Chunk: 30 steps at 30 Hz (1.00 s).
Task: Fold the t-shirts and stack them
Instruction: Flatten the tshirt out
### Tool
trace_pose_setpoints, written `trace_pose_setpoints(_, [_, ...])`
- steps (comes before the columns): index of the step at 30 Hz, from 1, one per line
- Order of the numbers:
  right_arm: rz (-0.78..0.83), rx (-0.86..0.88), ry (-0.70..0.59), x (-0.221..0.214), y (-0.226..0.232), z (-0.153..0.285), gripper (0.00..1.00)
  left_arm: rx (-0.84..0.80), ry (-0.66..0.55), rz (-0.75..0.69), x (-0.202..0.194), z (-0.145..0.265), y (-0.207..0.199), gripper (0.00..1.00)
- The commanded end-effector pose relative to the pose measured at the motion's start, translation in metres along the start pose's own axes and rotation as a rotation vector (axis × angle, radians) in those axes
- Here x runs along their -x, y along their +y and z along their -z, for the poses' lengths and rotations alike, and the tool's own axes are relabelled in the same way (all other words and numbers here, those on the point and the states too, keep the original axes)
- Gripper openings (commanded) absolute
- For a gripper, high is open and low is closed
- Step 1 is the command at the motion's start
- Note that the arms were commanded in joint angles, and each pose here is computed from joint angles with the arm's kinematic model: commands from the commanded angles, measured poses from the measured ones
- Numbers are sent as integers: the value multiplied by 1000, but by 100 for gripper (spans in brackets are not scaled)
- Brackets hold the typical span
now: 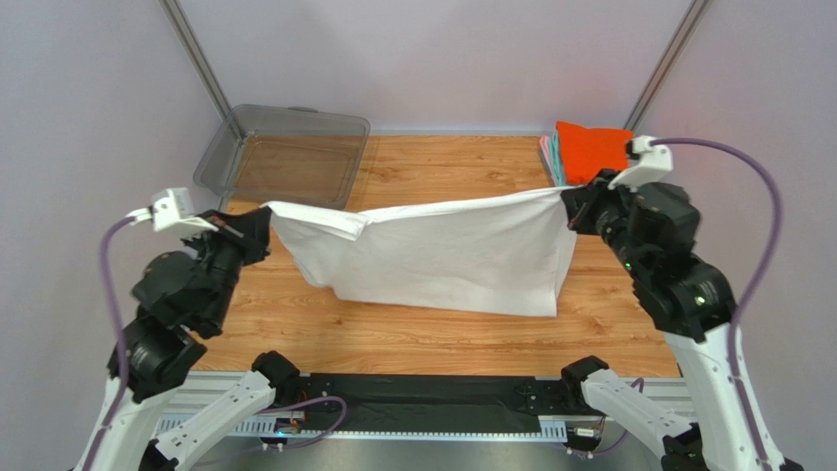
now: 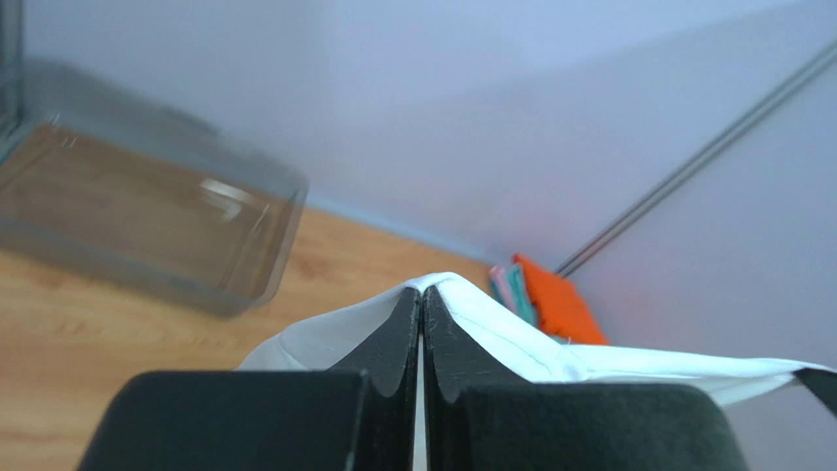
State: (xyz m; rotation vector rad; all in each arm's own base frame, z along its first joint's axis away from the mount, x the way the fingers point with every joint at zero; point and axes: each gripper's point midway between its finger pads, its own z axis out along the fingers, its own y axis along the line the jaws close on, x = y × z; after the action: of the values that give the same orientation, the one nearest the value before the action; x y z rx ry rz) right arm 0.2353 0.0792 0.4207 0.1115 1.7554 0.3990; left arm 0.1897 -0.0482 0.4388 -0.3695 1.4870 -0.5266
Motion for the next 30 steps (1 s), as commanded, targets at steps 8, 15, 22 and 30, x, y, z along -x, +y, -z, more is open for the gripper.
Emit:
trace_pose_setpoints(8, [27,200,-353,125,35,123,0,-517,-279,-22,160,83,-112,0])
trace_pose_setpoints(15, [54,210,-338,125,38,121,0,-549,-298,-35,175,81,-128,0])
trace_pose_setpoints(22, [108,-12,-232,106,11,42,0,-157,-279,-174,151,-15,-94,0])
trace_pose_setpoints(30, [139,-163,-127,74,-27,-84,0,117,-175,-400,95,-162,-88,0])
